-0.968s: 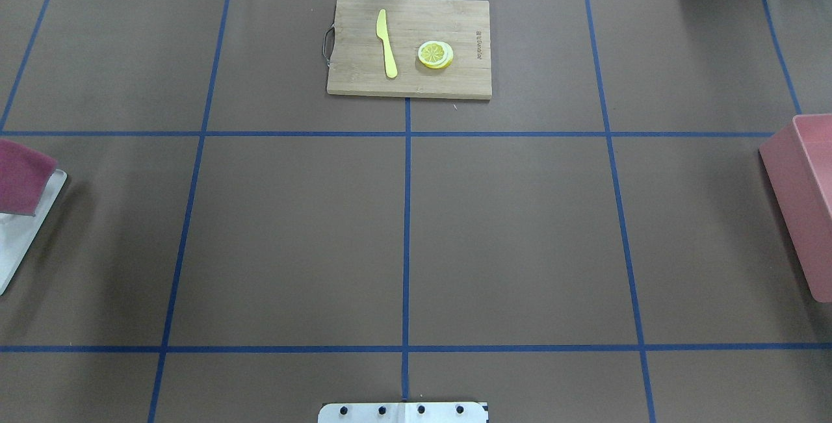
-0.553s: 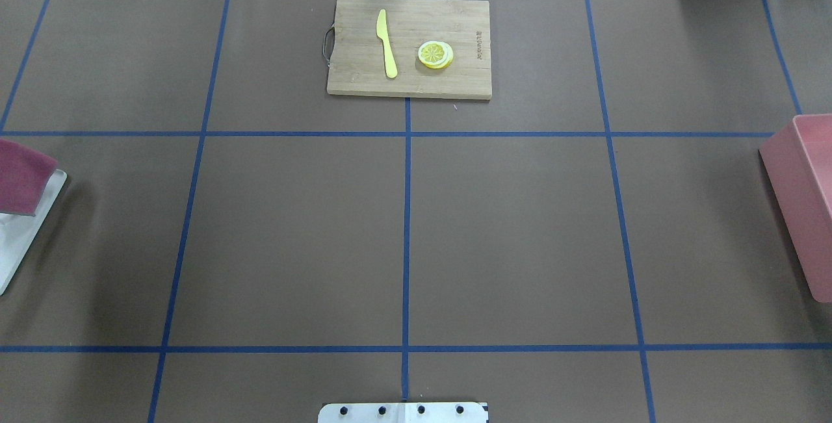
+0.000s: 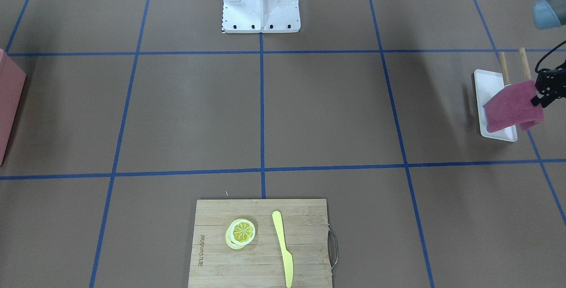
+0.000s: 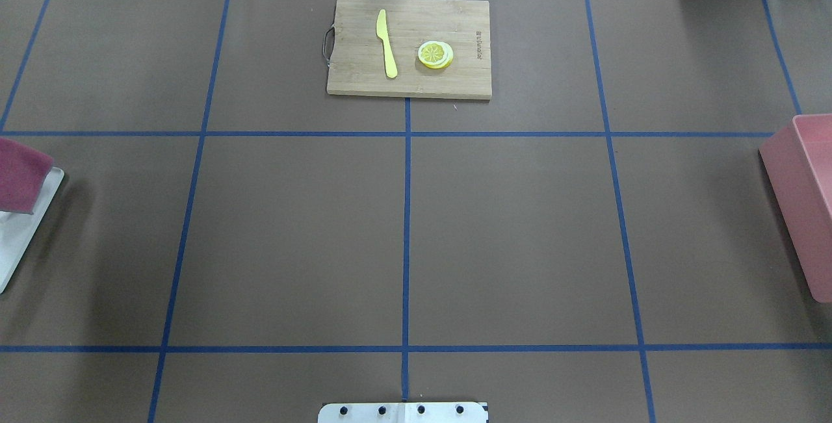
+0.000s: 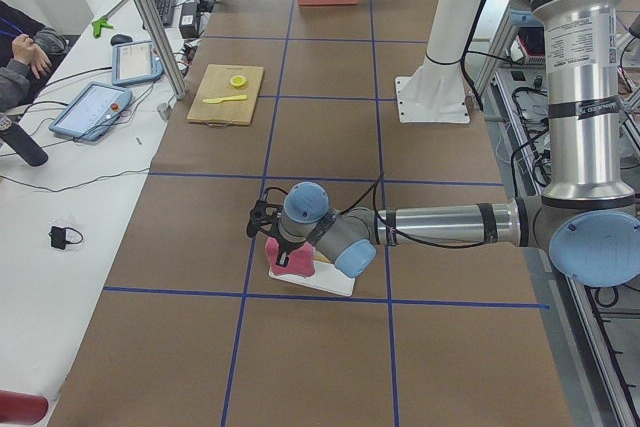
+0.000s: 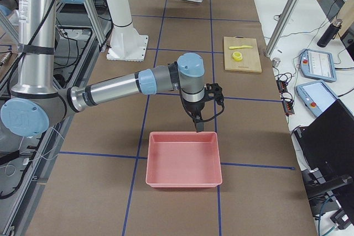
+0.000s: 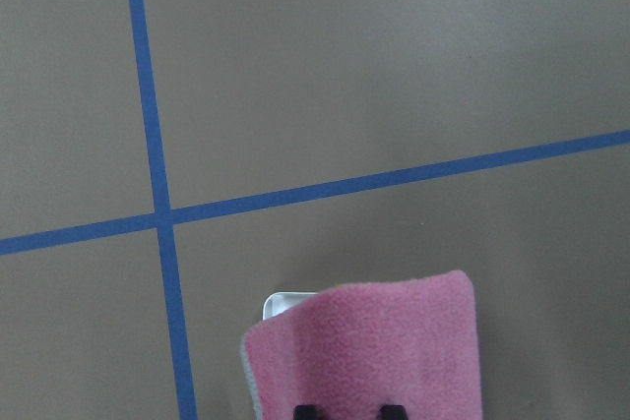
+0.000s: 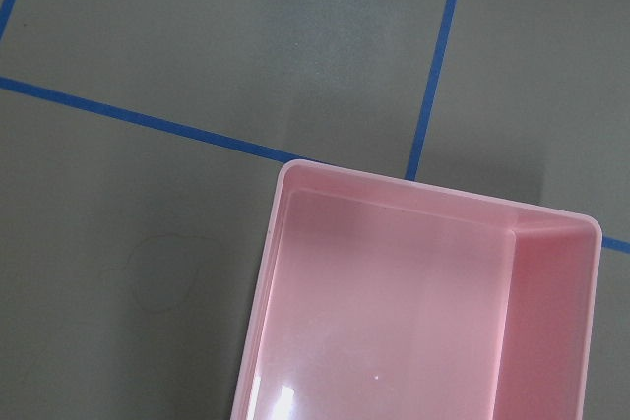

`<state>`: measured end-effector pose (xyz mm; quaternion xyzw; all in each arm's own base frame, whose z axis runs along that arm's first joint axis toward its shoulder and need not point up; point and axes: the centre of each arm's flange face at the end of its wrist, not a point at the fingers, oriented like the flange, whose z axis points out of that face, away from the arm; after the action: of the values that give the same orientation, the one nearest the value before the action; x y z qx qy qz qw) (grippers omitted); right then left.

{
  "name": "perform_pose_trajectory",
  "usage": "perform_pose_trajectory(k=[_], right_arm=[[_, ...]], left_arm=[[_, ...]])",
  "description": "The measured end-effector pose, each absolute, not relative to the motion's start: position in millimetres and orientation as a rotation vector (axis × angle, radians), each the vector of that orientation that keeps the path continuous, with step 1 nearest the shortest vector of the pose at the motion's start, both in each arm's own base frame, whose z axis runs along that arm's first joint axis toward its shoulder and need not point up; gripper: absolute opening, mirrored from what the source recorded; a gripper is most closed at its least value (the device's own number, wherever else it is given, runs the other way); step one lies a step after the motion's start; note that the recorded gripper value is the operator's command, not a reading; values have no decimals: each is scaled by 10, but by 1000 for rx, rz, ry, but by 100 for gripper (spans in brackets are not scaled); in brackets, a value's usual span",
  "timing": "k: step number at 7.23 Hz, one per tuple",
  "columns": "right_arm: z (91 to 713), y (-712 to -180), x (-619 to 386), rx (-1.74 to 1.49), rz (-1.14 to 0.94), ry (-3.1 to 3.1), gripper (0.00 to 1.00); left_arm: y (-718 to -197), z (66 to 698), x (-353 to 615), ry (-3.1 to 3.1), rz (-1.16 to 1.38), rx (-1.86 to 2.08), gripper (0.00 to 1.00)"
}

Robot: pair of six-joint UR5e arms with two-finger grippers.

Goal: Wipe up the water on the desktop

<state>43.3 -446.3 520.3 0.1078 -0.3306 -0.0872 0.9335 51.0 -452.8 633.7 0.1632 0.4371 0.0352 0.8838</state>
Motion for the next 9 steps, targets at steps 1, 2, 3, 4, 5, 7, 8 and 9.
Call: perform_pose_trajectory(k=[1,2,3,4,5,7,8,9], right_arm=[[5202,-4463,432,221,-179,-676,100],[5201,-4463,431,221,-179,-676,100],[5198,-4463,431,221,-179,-677,100],[5196,-4462,432,222,-179,-677,100],[5196,-4462,432,222,-179,-678,100],[5155,-4464,430,229,-180,-679,100],[5108,-4473,426,238,-183,-680,100],[5027,-4480,423,255,-190,-680,100]], left_arm=[[-4527,6334,510,910,74,340,0],[-4524,6323,508,911,75,343,0],[-4518,6308,500,911,75,346,0],[-4516,6281,491,912,76,352,0],[-4514,6255,482,913,76,357,0],[-4523,6127,461,933,82,370,0],[-4564,6055,394,942,73,384,0],[-4638,5964,322,945,59,406,0]])
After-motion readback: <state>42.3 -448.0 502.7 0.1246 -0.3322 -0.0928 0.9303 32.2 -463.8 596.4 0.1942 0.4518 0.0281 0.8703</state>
